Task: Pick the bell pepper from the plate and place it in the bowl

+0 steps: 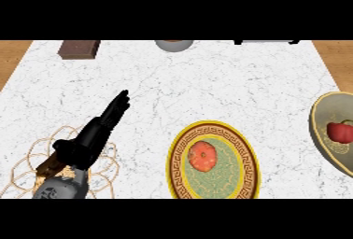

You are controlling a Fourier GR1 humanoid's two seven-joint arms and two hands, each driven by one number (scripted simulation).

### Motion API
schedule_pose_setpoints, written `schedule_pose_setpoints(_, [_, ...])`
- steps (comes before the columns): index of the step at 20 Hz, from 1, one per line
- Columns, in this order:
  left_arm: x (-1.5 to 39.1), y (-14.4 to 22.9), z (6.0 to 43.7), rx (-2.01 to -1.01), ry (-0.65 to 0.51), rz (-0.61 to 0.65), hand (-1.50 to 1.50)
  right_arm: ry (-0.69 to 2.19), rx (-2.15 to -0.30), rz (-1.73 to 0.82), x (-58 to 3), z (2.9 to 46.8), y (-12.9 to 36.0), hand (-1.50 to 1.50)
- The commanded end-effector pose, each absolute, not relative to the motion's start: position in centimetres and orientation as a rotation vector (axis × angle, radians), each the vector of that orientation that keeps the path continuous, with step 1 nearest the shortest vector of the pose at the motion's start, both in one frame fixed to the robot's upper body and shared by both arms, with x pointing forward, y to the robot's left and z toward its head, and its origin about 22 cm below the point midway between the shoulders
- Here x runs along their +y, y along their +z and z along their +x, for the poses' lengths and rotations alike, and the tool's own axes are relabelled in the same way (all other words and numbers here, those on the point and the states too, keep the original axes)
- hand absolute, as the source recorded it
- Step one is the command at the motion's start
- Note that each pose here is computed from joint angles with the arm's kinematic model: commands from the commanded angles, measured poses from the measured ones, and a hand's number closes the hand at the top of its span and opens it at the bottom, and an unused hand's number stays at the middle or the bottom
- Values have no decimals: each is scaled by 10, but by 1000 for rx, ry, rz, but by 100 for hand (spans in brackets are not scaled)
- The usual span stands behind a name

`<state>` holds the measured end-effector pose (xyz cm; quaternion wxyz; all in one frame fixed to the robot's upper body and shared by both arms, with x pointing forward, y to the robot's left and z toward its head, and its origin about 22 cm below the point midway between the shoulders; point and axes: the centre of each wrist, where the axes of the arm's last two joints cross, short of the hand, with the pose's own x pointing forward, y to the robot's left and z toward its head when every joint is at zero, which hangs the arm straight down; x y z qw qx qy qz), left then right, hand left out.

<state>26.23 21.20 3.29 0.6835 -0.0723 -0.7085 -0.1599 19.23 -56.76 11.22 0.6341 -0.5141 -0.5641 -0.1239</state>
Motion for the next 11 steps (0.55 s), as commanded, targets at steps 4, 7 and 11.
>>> schedule_pose_setpoints(4, [208, 43, 265, -1586, -370, -158, 0, -450, -1338, -1165, -623, 98, 105, -150])
schedule_pose_setpoints(7, [201, 29, 270, -1597, -359, -150, 0, -415, -1350, -1141, -637, 63, 105, -150])
schedule_pose_setpoints(11, [216, 24, 255, -1589, -356, -154, 0, -393, -1367, -1101, -644, 16, 89, -150])
